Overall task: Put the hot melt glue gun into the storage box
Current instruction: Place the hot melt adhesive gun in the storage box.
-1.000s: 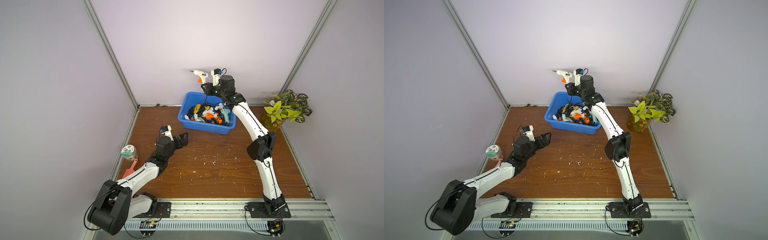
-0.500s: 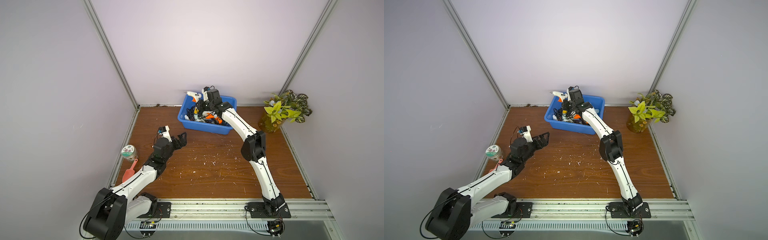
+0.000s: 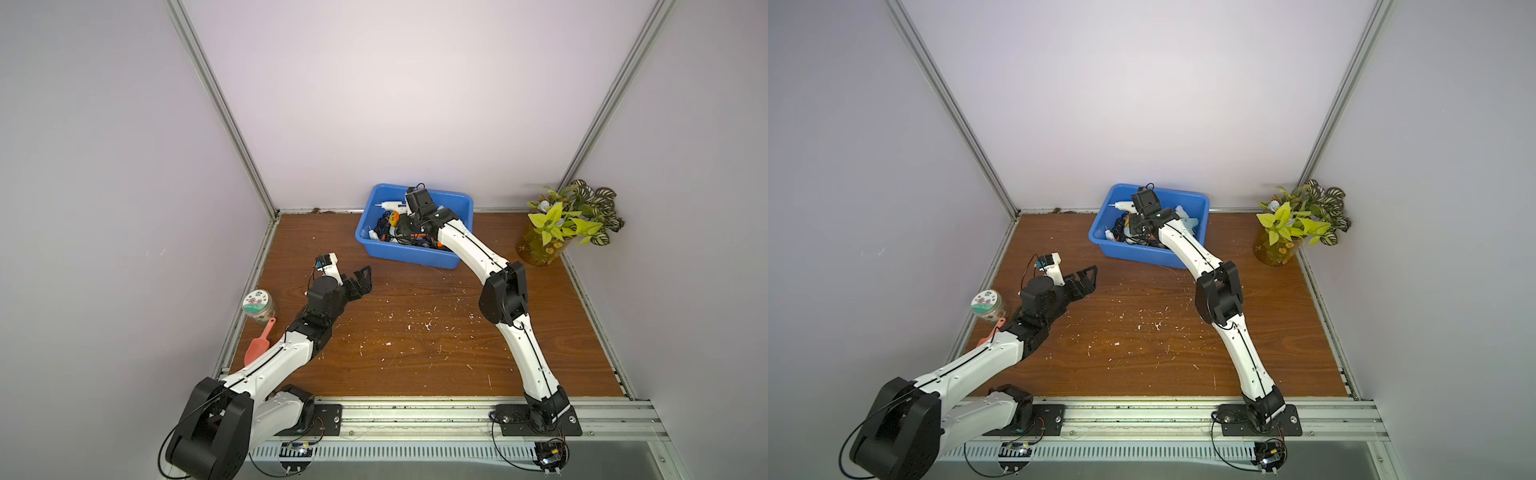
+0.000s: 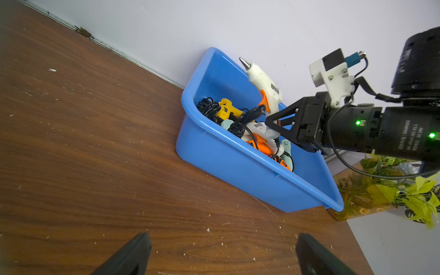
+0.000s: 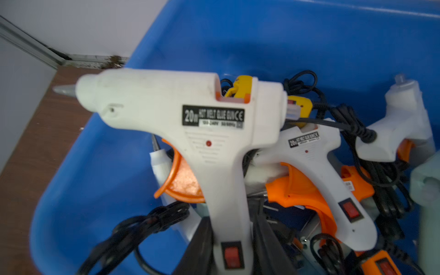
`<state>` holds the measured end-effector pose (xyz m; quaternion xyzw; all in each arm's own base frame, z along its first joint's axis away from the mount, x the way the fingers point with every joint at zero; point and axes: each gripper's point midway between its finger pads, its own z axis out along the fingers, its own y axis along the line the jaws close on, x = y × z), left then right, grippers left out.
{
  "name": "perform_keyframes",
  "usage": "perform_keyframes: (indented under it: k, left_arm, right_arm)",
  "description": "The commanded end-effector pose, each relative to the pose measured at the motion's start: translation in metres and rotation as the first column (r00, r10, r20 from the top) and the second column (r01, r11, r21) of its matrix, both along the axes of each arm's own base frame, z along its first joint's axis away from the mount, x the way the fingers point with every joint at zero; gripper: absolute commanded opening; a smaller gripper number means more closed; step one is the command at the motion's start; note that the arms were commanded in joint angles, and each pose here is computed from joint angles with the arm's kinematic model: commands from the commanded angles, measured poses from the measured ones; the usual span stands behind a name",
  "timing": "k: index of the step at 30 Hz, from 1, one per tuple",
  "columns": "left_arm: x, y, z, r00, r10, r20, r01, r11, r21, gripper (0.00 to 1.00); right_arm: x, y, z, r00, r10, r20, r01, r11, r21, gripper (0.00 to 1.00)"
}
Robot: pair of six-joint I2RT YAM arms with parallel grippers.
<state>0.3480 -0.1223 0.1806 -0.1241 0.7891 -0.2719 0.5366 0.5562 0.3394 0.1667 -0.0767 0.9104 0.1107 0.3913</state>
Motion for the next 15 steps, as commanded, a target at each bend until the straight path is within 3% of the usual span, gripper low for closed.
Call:
perform_keyframes:
  k: [1, 10, 15]
  left_arm:
    - [-0.002, 0.004, 0.000, 1.000, 0.010, 0.007, -0.010, 1.000, 0.022, 1.00]
    - [-0.002, 0.004, -0.002, 1.000, 0.010, 0.004, -0.010, 1.000, 0.029, 1.00]
    - [-0.002, 0.005, -0.005, 1.000, 0.013, -0.005, -0.013, 0.999, 0.037, 1.00]
  right_arm:
    - [0.008, -0.016, 0.005, 0.998, -0.043, 0.044, 0.047, 0.995, -0.090, 0.09]
    - [0.021, -0.021, -0.007, 0.995, -0.068, 0.073, 0.078, 0.986, -0.147, 0.16]
    - [0.025, -0.017, -0.005, 0.995, -0.050, 0.087, 0.061, 0.990, -0.129, 0.33]
